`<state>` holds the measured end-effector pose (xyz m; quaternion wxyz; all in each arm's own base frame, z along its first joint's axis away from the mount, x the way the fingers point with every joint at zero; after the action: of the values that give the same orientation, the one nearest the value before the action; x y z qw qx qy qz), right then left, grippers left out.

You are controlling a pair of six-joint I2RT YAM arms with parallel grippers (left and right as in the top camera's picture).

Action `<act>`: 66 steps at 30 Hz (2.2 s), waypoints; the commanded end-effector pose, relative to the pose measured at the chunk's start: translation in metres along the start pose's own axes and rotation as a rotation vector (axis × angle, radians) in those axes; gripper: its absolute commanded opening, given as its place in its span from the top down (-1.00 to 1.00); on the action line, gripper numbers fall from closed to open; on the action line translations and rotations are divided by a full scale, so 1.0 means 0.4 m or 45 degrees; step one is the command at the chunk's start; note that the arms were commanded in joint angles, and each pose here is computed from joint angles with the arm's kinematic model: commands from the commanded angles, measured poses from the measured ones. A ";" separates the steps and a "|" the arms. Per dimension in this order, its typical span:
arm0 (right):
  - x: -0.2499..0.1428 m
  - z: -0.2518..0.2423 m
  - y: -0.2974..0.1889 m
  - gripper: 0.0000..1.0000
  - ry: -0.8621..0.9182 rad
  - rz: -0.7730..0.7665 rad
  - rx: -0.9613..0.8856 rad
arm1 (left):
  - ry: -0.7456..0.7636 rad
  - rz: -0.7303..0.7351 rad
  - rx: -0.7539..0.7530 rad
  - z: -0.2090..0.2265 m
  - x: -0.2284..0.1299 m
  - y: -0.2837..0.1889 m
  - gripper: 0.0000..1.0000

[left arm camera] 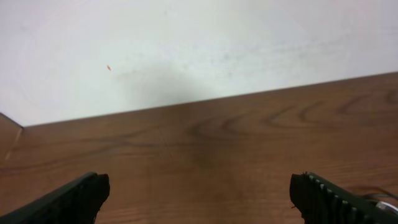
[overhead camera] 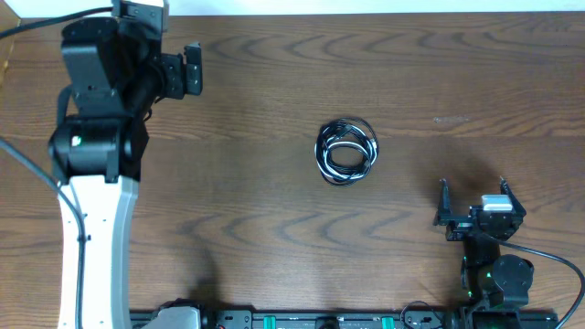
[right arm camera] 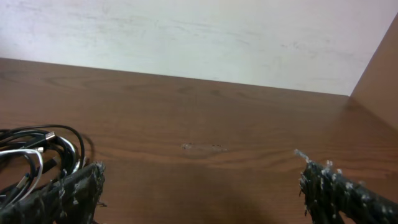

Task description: Untangle cables

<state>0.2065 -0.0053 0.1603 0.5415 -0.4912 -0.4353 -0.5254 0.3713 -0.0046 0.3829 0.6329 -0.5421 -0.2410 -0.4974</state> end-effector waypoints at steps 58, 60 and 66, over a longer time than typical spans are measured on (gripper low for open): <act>0.021 0.053 0.000 -0.98 0.233 -0.021 0.207 | 0.016 0.005 -0.011 -0.004 -0.005 -0.013 -0.96; 0.029 0.054 -0.001 -0.98 0.231 -0.040 0.211 | 0.015 0.013 -0.015 -0.006 -0.011 -0.009 -0.96; 0.033 0.057 -0.008 -0.99 0.281 0.024 0.207 | 0.014 0.015 -0.016 -0.006 -0.013 0.003 -0.96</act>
<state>0.2076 0.0153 0.1670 0.6172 -0.4004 -0.4242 -0.5280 0.3659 -0.0048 0.3825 0.6338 -0.5431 -0.2387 -0.4964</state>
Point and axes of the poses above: each gripper's point midway between its finger pads, its own y axis out along the fingers, its own z axis along the line the jaws close on, x = y × z, the point moved 4 cm from there along -y, back along the fingers, and after that the axes turned 14 degrees about y, right-handed, at the moved point
